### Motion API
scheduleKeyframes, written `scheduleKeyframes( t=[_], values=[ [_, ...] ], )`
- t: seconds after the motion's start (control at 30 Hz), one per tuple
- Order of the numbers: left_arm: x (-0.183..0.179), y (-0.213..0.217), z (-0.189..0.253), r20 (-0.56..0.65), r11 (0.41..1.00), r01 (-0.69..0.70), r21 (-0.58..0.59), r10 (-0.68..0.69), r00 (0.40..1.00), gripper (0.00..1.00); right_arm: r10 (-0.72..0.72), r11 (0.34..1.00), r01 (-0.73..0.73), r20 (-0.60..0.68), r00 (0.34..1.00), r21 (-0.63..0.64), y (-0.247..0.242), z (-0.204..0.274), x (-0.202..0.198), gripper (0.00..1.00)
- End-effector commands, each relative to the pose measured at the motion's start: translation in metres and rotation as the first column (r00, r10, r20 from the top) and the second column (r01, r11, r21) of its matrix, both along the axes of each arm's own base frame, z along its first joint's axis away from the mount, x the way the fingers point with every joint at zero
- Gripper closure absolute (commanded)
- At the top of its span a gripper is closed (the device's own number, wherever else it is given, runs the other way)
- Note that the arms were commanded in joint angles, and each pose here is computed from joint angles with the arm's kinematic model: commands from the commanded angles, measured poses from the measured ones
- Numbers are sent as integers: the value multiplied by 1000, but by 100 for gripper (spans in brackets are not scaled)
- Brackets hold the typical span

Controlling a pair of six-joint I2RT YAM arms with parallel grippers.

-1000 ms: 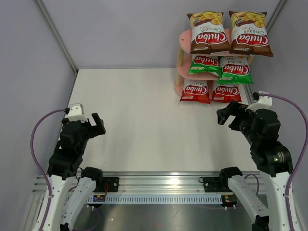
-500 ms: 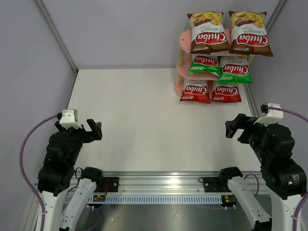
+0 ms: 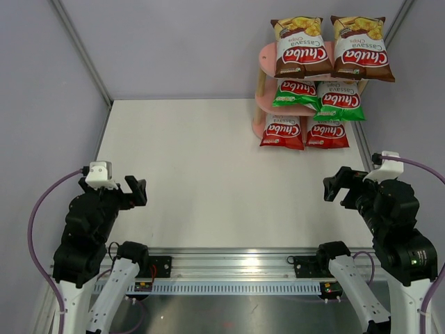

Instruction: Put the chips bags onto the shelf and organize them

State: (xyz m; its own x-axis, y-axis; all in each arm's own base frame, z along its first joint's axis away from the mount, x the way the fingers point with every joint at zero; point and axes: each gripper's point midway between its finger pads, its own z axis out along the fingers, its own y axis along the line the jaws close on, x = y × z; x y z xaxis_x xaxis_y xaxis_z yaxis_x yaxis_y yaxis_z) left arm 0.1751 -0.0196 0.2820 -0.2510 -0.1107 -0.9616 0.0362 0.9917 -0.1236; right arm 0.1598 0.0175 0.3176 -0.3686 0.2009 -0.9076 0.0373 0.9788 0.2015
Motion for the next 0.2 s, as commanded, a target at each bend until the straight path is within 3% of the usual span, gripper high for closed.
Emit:
scheduleKeyframes(
  t=[0.0, 0.17],
  values=[
    [-2, -2, 21, 77, 1000, 24, -3, -24, 997, 1, -2, 1000, 3, 46, 999, -15, -2, 10, 3, 0],
    [-2, -2, 21, 78, 1000, 22, -1, -22, 997, 1, -14, 1000, 14, 55, 998, -14, -4, 11, 3, 0]
  ],
)
